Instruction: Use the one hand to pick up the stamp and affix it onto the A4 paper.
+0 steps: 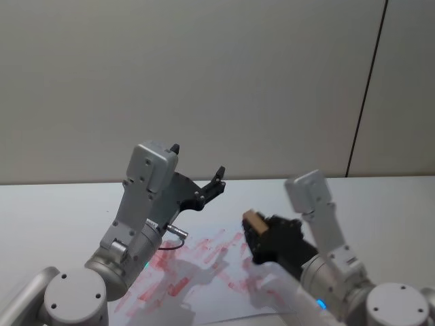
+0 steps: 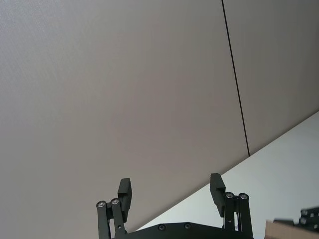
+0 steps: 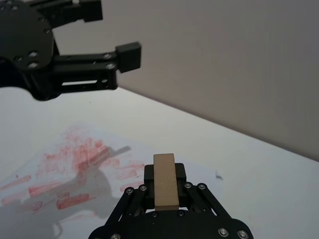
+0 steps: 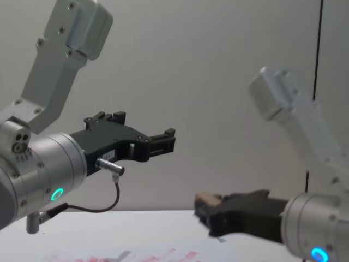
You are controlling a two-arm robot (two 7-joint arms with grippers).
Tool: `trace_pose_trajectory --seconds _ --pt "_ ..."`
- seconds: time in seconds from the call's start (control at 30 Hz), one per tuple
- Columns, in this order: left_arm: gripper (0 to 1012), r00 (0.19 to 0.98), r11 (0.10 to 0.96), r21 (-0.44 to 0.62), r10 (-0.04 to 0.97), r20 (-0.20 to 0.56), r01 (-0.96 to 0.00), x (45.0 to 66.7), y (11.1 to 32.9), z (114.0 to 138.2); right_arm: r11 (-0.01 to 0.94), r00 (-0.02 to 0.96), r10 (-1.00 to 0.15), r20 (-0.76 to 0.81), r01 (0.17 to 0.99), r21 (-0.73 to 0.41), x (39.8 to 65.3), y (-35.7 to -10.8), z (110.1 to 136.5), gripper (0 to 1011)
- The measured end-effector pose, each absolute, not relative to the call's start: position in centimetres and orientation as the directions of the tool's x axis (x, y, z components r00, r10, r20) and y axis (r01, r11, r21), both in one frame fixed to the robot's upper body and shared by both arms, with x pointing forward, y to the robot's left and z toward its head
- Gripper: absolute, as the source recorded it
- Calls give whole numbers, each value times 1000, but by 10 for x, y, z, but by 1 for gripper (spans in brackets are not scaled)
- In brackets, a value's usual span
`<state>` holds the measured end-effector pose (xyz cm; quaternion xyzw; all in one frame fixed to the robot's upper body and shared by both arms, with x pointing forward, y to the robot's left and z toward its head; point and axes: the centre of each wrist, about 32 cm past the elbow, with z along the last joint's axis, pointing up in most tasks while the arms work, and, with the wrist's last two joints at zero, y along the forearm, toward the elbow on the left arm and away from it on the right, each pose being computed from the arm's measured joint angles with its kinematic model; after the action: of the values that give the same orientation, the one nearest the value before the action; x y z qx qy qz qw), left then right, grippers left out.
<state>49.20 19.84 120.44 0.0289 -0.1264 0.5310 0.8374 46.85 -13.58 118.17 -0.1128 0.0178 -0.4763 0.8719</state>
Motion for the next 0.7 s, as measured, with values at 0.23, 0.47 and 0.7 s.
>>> trace_pose_trajectory --seconds 0.23,0.47,0.7 --pt "1001 404 434 -86 882 243 -897 492 198 1204 541 588 -804 83 784 -305 469 -121 1172 220" --pt "1001 404 434 -86 882 242 -897 492 198 1204 536 606 -790 96 758 -373 471 -111 1156 221" --pt "1001 404 434 -86 882 242 -897 492 198 1204 525 613 -783 106 742 -417 474 -105 1144 221"
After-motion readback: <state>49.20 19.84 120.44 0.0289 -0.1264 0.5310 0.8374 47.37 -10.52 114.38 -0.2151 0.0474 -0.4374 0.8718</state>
